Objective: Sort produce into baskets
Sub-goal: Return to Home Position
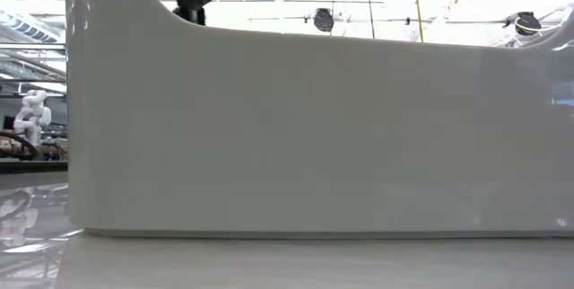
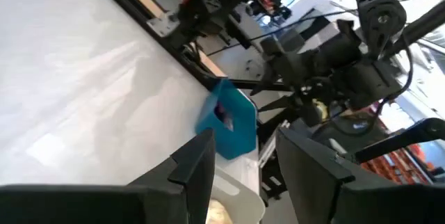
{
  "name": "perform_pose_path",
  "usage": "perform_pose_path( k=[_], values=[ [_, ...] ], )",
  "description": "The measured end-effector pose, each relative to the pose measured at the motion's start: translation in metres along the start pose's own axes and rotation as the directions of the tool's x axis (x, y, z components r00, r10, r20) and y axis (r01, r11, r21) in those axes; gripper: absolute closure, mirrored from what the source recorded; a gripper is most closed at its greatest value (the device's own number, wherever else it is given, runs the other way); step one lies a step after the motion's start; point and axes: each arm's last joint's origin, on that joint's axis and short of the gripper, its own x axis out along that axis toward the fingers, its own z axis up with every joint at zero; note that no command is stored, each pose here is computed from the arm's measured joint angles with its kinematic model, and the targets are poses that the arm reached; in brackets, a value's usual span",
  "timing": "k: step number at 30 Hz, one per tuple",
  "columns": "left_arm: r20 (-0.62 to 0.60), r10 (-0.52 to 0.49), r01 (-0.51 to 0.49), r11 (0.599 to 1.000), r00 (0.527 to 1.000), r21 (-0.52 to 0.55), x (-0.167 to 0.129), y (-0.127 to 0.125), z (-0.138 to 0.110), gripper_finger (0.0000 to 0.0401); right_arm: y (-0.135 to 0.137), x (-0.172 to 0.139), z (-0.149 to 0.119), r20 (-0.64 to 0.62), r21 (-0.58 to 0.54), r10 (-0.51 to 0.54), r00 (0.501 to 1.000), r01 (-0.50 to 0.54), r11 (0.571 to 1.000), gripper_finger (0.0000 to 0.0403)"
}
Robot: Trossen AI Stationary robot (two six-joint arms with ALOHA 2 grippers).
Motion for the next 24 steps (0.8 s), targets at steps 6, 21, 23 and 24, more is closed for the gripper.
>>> perform_pose_path(
  k=[6,21,23,24],
  values=[
    [0.038,0.012,-0.014,0.998,0.999,0.058,-0.03,-0.006,0.023,0.0241,-0.026,-0.031,0.011,0.103,-0.047,0.119,0.988,-0.115,0.992,0.0246],
    [0.109,-0.002,-0.035,0.939,0.994,0.343,-0.087,-0.018,0.049,0.0241,-0.105,-0.091,0.027,0.434,-0.237,0.334,0.836,-0.252,0.938,0.0269],
    [0.104,0.025,-0.057,0.945,0.994,0.323,-0.088,-0.016,0.048,0.0241,-0.113,-0.097,0.03,0.486,-0.279,0.36,0.797,-0.249,0.928,0.028],
    [0.099,0.043,-0.072,0.948,0.994,0.311,-0.089,-0.014,0.047,0.0241,-0.118,-0.1,0.032,0.51,-0.299,0.371,0.776,-0.245,0.922,0.0288]
  ],
)
